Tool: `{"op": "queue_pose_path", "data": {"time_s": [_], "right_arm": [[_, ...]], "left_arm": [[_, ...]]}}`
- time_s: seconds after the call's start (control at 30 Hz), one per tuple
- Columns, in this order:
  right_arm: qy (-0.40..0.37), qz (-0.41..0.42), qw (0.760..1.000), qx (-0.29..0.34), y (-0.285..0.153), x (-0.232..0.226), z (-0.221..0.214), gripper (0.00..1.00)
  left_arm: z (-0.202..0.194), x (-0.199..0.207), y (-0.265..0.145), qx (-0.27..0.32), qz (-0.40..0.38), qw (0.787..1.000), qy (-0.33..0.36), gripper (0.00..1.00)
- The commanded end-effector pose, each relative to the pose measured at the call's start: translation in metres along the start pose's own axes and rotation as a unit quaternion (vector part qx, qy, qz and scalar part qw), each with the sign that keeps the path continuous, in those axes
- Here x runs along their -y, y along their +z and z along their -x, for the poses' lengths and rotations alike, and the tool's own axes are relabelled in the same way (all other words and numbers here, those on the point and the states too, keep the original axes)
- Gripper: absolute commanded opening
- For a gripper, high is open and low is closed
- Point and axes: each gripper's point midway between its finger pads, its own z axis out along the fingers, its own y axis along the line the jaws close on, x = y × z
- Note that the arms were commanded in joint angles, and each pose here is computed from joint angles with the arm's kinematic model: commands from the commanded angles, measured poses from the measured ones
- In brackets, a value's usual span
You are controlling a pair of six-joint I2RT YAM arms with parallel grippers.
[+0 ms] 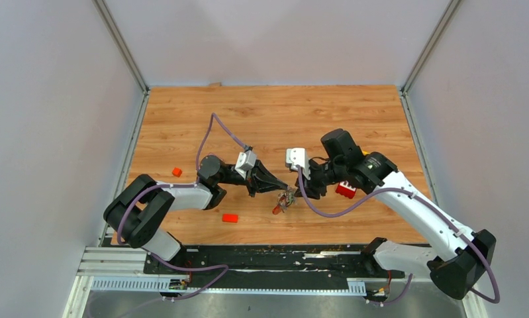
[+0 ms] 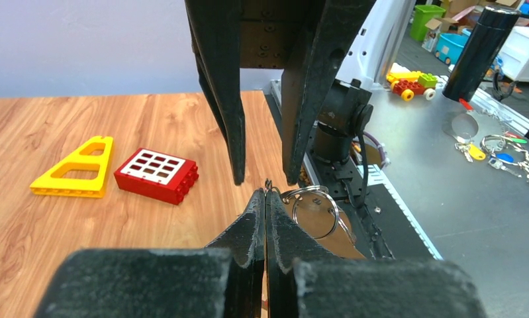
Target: Put the keys on the keyring
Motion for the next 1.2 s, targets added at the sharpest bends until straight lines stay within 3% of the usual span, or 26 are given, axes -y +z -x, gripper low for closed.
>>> {"op": "queue_pose_path", "data": {"time_s": [0.0,0.17,0.37,0.63,0.87,1.17], "right_arm": [[-0.004,0.022,0.998,0.050,0.006,-0.002,0.017,0.32],[0.003,0.033,0.998,0.050,0.013,-0.002,0.013,0.11],[0.000,0.040,0.998,0.052,0.016,-0.004,0.010,0.00],[-0.006,0.036,0.998,0.057,0.018,-0.004,0.008,0.01],[-0.016,0.015,0.998,0.058,0.011,0.002,0.013,0.23],[-0.023,0.015,0.997,0.072,0.003,0.003,0.025,0.28]], "left_arm": [[0.025,0.004,0.002,0.027,-0.003,0.999,0.042,0.00],[0.027,0.005,0.002,0.029,-0.003,0.999,0.042,0.00],[0.029,0.006,0.002,0.033,-0.004,0.999,0.041,0.00],[0.028,0.005,0.002,0.035,0.000,0.999,0.041,0.00],[0.026,0.006,0.001,0.034,0.000,0.999,0.037,0.00],[0.023,0.004,0.002,0.033,0.004,0.999,0.029,0.00]]}}
